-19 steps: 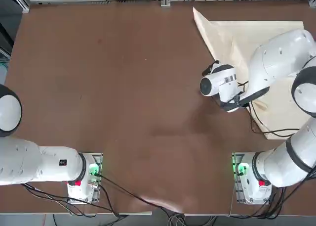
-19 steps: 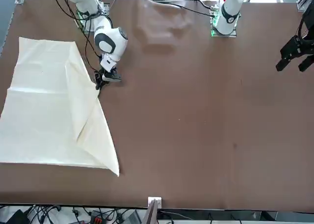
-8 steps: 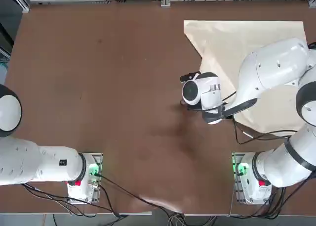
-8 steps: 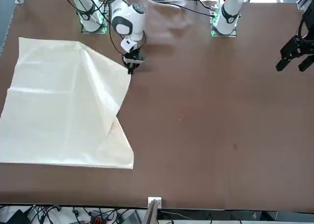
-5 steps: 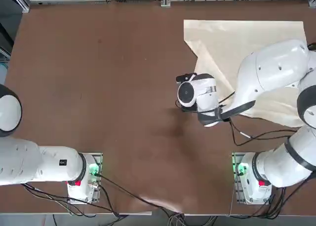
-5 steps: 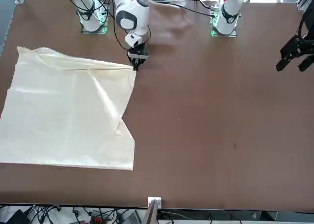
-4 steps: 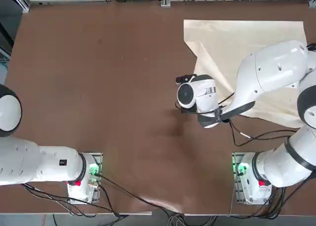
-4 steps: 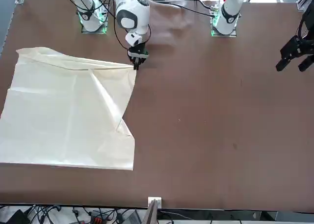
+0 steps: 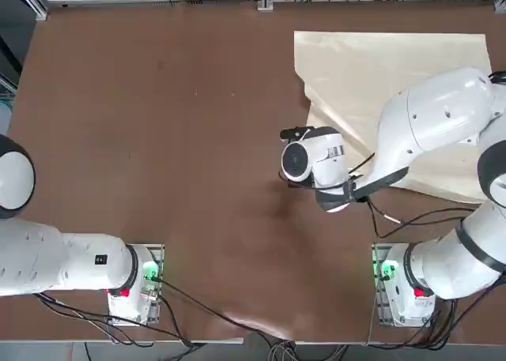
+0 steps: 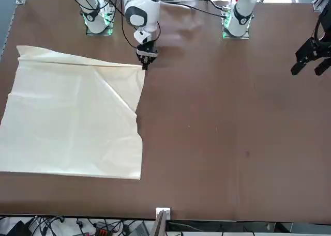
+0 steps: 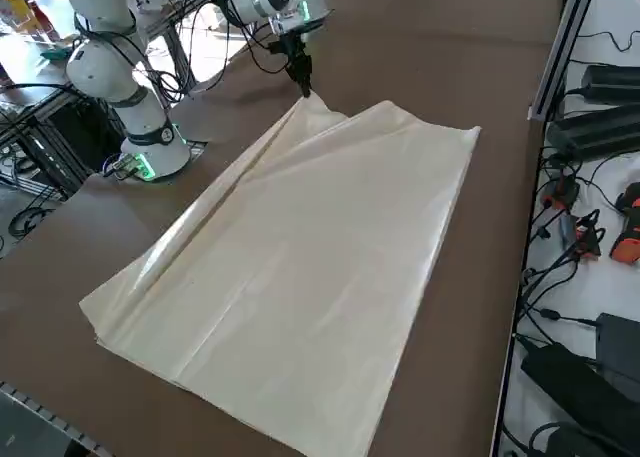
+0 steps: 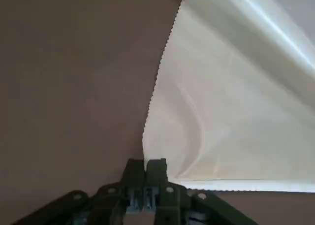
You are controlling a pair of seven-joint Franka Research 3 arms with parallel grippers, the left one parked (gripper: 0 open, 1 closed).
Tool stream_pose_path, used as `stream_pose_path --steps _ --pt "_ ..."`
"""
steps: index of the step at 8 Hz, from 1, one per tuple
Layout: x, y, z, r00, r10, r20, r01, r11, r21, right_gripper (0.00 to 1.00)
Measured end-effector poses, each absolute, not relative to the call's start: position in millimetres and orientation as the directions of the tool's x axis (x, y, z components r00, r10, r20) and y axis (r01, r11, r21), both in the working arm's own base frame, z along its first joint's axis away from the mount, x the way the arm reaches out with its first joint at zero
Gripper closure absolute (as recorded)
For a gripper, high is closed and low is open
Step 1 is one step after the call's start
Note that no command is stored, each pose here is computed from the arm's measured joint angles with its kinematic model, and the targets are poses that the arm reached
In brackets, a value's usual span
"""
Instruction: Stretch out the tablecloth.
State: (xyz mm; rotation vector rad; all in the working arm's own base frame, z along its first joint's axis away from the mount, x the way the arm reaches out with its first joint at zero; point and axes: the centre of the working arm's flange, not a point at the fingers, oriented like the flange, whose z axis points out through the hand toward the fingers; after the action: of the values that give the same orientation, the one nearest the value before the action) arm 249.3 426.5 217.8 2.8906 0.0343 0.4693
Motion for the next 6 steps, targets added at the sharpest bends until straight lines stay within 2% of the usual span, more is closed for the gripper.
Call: stream_pose_path --steps 6 --pt "215.2 434.2 237.2 0.957 0.015 0.291 -0.032 -0.987 0.157 0.97"
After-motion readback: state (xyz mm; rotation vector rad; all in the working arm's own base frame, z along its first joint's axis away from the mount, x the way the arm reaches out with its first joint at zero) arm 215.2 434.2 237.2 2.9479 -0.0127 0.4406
